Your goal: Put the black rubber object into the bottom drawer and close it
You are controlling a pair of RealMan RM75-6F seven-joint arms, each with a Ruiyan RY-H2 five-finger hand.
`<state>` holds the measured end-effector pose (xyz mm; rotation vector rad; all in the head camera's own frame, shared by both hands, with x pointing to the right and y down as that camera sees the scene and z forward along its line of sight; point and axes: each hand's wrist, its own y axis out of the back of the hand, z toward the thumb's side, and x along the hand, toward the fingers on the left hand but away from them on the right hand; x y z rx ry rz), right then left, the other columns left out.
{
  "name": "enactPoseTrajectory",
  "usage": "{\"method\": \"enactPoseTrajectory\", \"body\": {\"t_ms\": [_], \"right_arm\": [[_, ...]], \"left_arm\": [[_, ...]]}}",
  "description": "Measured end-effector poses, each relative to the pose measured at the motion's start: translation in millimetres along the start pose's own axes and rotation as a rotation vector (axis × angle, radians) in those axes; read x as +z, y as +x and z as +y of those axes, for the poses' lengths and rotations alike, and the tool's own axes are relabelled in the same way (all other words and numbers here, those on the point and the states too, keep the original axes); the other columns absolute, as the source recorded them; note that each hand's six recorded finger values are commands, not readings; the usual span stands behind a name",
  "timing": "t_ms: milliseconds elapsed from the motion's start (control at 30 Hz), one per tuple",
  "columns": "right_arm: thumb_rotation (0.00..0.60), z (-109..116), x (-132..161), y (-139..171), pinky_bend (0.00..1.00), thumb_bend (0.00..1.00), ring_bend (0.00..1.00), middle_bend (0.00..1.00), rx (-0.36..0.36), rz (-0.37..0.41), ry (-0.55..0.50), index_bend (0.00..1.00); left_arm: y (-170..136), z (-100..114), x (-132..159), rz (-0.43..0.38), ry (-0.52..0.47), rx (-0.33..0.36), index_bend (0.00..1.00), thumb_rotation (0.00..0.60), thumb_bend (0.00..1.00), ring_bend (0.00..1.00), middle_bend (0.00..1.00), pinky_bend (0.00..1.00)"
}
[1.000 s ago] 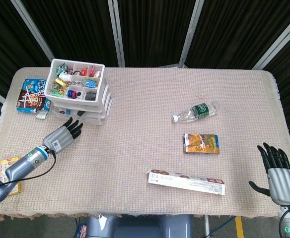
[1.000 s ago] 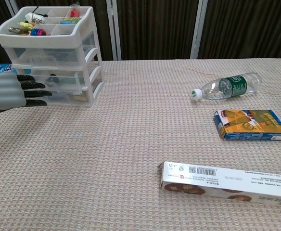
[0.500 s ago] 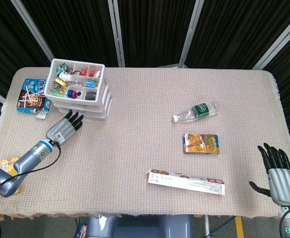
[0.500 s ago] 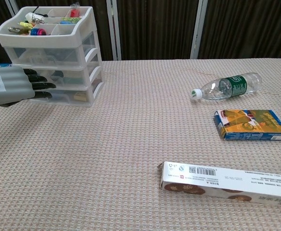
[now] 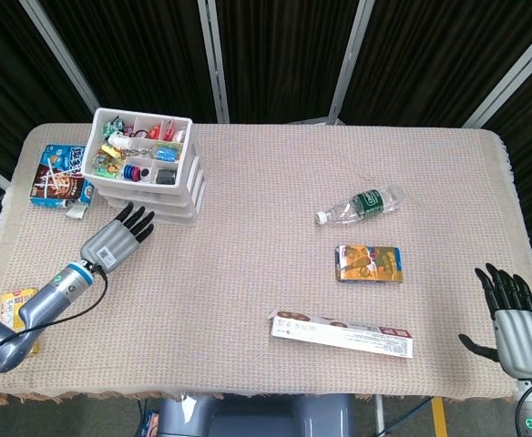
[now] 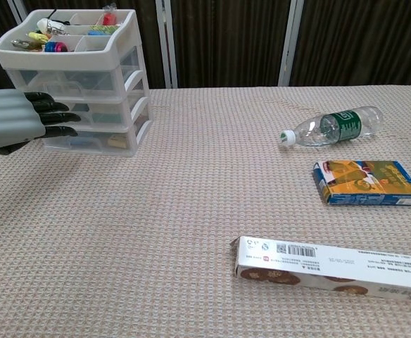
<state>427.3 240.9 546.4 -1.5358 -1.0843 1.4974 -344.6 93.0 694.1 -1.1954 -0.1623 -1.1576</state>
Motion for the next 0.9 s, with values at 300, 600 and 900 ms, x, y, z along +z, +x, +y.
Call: {"method": "enactPoseTrajectory", "body": {"t_ms": [300,600,900], "right_arm": [[0.6,-0.3,1.0,0.2,0.0,0.02,0.0,0.0,0.003,-0.003,-0.002,0.05],[0.6,-0.6,2.8,-0.6,0.0,0.02,0.0,0.0,0.005,0.005,-0.007,0.05],[0.6,-0.6,4.1,-0.8,0.0,0.01,0.0,0.0,0.002,0.013,-0.002,0.04]], "left_arm": [[-67.3,42.3,-16.8,0.171,-0.323,0.237,0.04,0.6,0.25,0.0,0.0,0.04],[-157.6,41.3,-18.1,0.398,-0.784,0.316,0.0,0.6,0.04,0.0,0.0,0.0],[-198.8,11.3,-2.4,0.499,-0.943,0.182,0.0,0.6,0.04,0.0,0.0,0.0]]}}
